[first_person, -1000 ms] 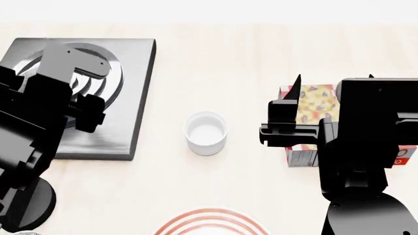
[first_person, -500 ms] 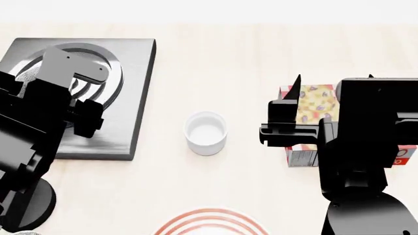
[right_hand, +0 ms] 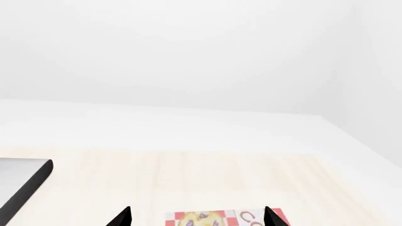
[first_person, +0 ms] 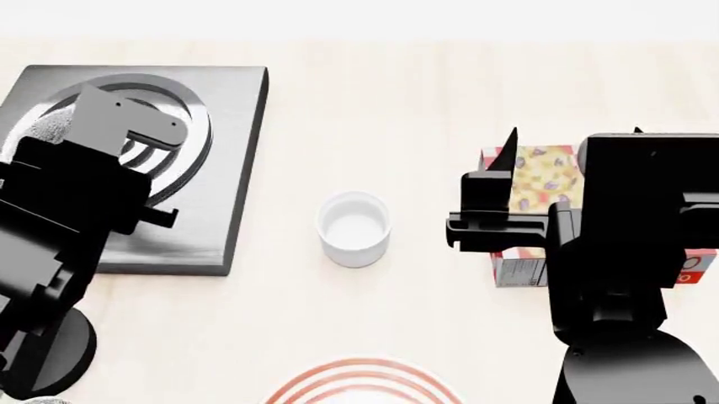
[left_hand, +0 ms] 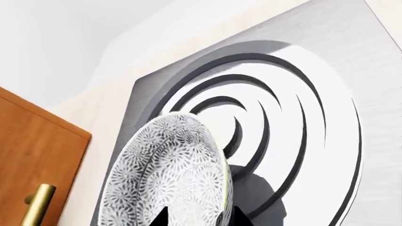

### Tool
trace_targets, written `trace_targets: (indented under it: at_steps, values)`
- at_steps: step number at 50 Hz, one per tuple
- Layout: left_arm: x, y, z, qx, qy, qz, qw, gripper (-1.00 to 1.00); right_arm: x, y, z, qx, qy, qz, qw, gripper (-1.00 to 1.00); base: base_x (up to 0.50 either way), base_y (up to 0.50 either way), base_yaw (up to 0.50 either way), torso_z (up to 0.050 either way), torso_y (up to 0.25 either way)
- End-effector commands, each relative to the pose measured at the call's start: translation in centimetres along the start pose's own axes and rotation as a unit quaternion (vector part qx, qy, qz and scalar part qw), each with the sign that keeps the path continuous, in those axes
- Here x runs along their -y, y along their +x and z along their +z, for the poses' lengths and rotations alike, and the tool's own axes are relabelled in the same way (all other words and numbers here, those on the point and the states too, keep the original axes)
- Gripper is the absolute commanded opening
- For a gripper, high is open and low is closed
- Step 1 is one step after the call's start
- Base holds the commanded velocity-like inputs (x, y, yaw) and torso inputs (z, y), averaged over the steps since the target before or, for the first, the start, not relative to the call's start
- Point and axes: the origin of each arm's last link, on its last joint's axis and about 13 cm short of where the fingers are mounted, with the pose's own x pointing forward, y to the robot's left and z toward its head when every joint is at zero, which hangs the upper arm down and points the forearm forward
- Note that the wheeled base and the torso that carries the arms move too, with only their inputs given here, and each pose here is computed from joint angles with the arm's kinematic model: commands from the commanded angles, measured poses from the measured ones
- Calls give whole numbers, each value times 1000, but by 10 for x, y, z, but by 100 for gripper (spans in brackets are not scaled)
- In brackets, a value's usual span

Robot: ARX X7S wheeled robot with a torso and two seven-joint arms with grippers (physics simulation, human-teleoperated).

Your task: Pick the akita bowl on the stove and place it on the plate.

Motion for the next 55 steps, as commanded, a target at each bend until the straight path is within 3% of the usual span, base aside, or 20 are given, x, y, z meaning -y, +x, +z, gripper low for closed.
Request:
trace_targets:
  at_steps: [1, 15, 22, 27, 30, 32, 33, 34, 40, 43, 46, 50, 55]
  values:
    - [-2, 2, -3, -3, 6, 5, 1000, -100, 0, 1, -1, 0, 0, 0, 1000, 100, 0, 0, 0, 0, 0]
    - [-1, 0, -3, 0, 5, 0, 1000, -100, 0, 0, 0, 0, 1, -2, 1000, 100, 0, 0, 0, 0, 0]
    - [-5, 0, 9, 24, -16, 10, 1000, -100, 0, 0, 0, -1, 2, -2, 1000, 100, 0, 0, 0, 0, 0]
    - [-27, -14, 53, 104, -70, 28, 992, -100, 0, 0, 0, 0, 1, -2, 1000, 100, 0, 0, 0, 0, 0]
    - [-35, -33, 73, 170, -60, 9, 984, -100, 0, 0, 0, 0, 1, -2, 1000, 100, 0, 0, 0, 0, 0]
    - [-39, -49, 82, 225, -26, -14, 974, -100, 0, 0, 0, 0, 0, -2, 1000, 100, 0, 0, 0, 0, 0]
    - [-43, -61, 88, 238, -34, -49, 969, -100, 0, -1, 0, 0, 0, -2, 1000, 100, 0, 0, 0, 0, 0]
    - [-45, -68, 91, 260, -17, -62, 964, -100, 0, -1, 1, 1, 0, -2, 1000, 100, 0, 0, 0, 0, 0]
    - [-55, -121, 93, 393, 85, -128, 907, -100, 0, 0, 0, 1, -2, -2, 1000, 100, 0, 0, 0, 0, 0]
    - [-60, -133, 90, 420, 98, -156, 889, -100, 0, 0, 1, 2, -3, -1, 1000, 100, 0, 0, 0, 0, 0]
    - [-63, -152, 81, 453, 114, -207, 860, -100, 0, -1, 1, 2, -3, -1, 1000, 100, 0, 0, 0, 0, 0]
    - [-65, -165, 69, 493, 159, -226, 825, -100, 1, 0, 1, 3, -4, -1, 1000, 100, 0, 0, 0, 0, 0]
    - [-67, -169, 55, 511, 217, -244, 795, -100, 0, 0, 1, 2, -4, -1, 1000, 100, 0, 0, 0, 0, 0]
